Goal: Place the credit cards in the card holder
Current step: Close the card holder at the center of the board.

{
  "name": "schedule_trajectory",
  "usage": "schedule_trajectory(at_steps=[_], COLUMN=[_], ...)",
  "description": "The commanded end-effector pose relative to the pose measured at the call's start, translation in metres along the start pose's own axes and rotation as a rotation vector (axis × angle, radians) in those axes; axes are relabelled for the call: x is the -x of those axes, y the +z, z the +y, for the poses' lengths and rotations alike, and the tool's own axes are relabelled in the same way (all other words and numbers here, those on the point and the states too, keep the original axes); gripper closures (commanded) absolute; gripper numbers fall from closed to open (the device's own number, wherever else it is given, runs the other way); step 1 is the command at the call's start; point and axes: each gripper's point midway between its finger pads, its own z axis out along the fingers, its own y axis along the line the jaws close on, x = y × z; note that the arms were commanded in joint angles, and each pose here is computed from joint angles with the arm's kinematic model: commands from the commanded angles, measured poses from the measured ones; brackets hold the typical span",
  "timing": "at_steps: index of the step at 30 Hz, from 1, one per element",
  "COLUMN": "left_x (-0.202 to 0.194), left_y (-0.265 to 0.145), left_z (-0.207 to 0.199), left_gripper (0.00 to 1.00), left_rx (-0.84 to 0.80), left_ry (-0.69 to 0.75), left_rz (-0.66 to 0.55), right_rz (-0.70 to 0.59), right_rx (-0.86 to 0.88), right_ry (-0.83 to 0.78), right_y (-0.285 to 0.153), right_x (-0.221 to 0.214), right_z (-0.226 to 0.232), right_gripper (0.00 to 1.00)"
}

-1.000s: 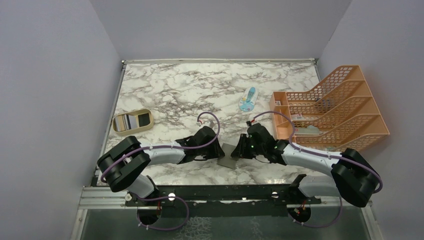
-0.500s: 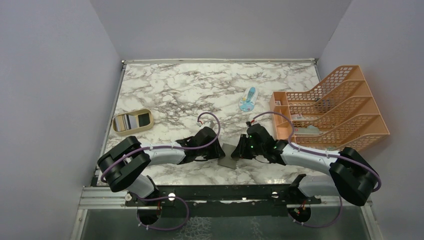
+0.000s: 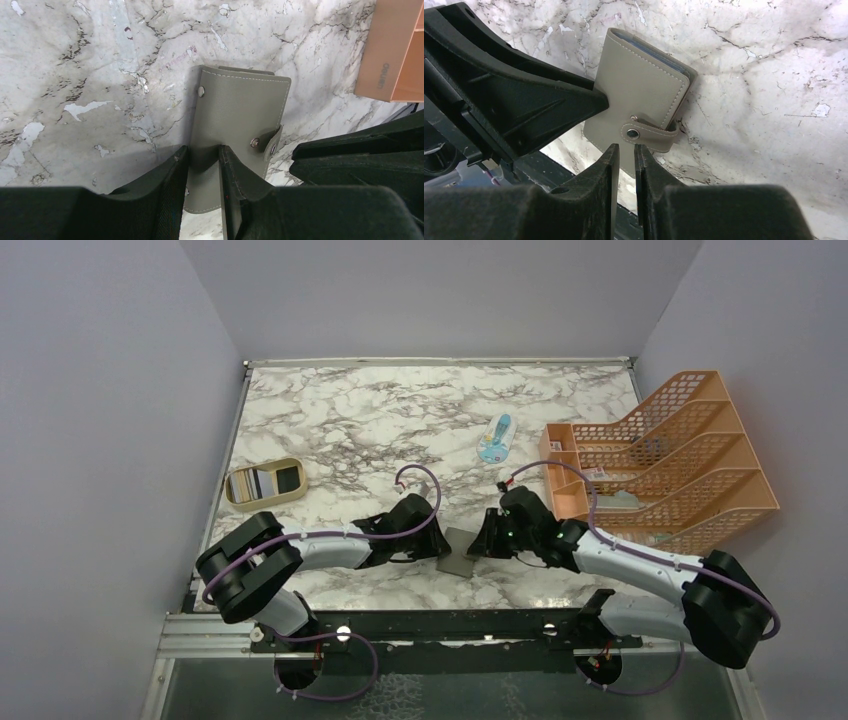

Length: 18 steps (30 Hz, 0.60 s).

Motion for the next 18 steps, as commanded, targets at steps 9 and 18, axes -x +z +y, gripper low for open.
schedule_trajectory(at_steps=[9,18], left_x=[-0.008,-0.010], left_y=[0.003,0.005], left_z=[0.009,0.005], left_gripper=[0.70,0.70], left_rx=[0.031,0.019], left_ry=[0.014,0.020], left_rz=[0.010,0.018], right_rz=[0.009,0.003], right_rx=[0.024,0.016], right_ry=[0.003,0.000], right_y=[0.013,0.021], right_x=[-0.005,0.000], right_z=[-0.002,-0.001], right_gripper=[0.85,0.86])
